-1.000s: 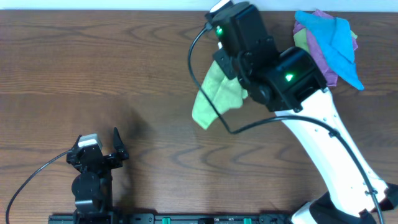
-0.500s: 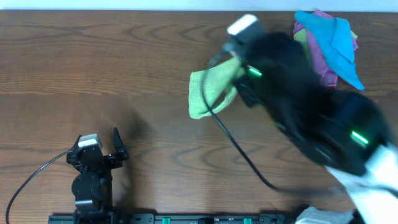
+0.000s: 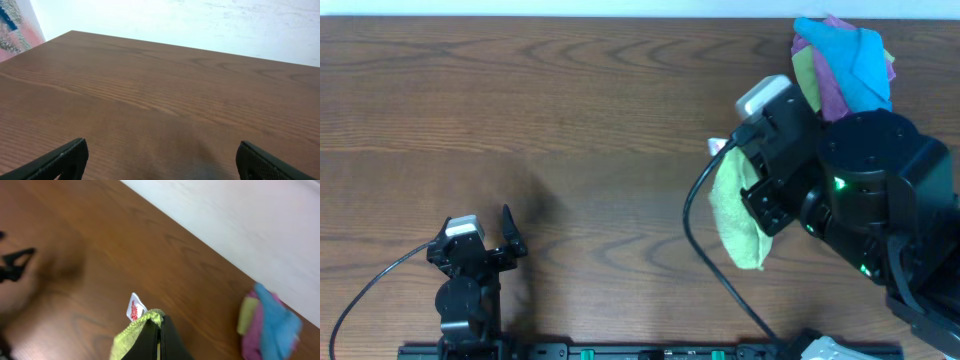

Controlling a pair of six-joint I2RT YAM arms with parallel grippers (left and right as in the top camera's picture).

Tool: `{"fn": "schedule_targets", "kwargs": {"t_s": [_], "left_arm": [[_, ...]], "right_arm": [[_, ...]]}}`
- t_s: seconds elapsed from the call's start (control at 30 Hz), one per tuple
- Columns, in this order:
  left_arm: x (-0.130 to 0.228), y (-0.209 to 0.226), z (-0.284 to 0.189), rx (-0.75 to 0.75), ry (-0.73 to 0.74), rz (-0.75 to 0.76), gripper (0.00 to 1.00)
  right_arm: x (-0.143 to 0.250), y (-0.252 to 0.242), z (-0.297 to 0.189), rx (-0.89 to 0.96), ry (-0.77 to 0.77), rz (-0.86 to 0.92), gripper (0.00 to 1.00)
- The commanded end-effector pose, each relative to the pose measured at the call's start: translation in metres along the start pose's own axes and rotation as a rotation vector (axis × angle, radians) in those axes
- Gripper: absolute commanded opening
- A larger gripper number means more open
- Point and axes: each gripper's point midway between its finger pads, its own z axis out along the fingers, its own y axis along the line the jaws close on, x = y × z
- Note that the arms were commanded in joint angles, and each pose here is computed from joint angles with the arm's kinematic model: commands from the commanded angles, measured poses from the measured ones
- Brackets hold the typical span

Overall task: Fold the cloth
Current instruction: 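Lower the green cloth onto the table center with the right gripper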

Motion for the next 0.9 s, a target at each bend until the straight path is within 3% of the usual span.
{"fn": "schedule_targets", "kwargs": {"t_s": [0.0, 0.53, 0.7, 0.87], "left_arm": [[0.014, 0.002, 0.003, -0.01, 0.03, 0.005, 0.96], [0.014, 0.002, 0.003, -0.01, 0.03, 0.005, 0.96], [0.014, 0.002, 0.003, -0.01, 0.03, 0.005, 0.96], [0.014, 0.002, 0.003, -0.01, 0.03, 0.005, 0.96]], "right_arm": [[-0.004, 0.025, -0.003, -0.147, -0.023, -0.037, 0.01], [0.019, 0.008, -0.044, -0.084, -0.027, -0.011, 0.01], [0.013, 0.012, -0.007, -0.08, 0.038, -0.049, 0.01], [0.004, 0.018, 0.077, -0.086, 0.146, -0.072, 0.01]]}}
